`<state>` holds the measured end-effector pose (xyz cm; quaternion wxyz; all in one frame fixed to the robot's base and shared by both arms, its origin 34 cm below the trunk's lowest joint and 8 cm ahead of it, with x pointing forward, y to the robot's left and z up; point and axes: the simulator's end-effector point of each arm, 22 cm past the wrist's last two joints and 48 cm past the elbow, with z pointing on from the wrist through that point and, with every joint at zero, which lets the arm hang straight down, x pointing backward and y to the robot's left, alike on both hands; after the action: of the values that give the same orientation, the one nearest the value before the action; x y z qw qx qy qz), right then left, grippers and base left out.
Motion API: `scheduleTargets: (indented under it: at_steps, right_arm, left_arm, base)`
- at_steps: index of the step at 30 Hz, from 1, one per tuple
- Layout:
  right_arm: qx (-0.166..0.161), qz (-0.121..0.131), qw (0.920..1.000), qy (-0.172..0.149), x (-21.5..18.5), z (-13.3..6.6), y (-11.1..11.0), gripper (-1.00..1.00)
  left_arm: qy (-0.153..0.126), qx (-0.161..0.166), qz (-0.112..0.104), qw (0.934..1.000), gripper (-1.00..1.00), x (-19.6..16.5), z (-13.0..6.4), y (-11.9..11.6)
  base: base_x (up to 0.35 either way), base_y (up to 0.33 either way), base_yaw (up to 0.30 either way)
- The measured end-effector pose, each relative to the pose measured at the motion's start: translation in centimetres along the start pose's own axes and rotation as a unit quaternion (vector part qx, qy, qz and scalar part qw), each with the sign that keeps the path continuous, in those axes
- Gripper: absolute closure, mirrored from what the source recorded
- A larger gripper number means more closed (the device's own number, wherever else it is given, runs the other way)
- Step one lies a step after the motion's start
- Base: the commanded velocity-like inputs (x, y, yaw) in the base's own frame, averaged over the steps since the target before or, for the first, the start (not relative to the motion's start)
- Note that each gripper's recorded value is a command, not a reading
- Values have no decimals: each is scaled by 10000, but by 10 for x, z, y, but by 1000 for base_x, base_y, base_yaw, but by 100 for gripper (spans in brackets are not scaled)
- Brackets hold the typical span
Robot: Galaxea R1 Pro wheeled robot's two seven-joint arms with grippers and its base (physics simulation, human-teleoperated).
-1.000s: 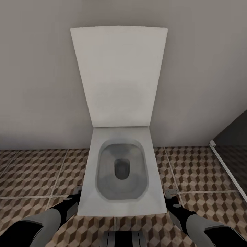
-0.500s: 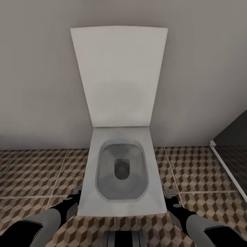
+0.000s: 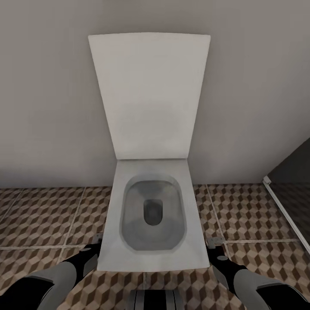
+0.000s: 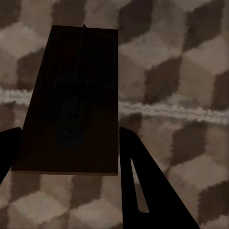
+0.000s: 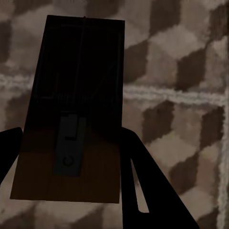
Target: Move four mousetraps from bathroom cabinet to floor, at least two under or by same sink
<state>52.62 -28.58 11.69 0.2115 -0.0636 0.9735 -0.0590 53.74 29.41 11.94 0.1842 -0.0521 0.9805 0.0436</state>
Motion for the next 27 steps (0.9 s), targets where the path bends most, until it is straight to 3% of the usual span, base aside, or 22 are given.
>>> scheduleTargets:
  at_steps: [27]
  right_arm:
    - [-3,7,10000,-78,-3,0,0,100]
  left_arm:
    - [0,0,0,10000,100,0,0,0]
  base:
    - [0,0,0]
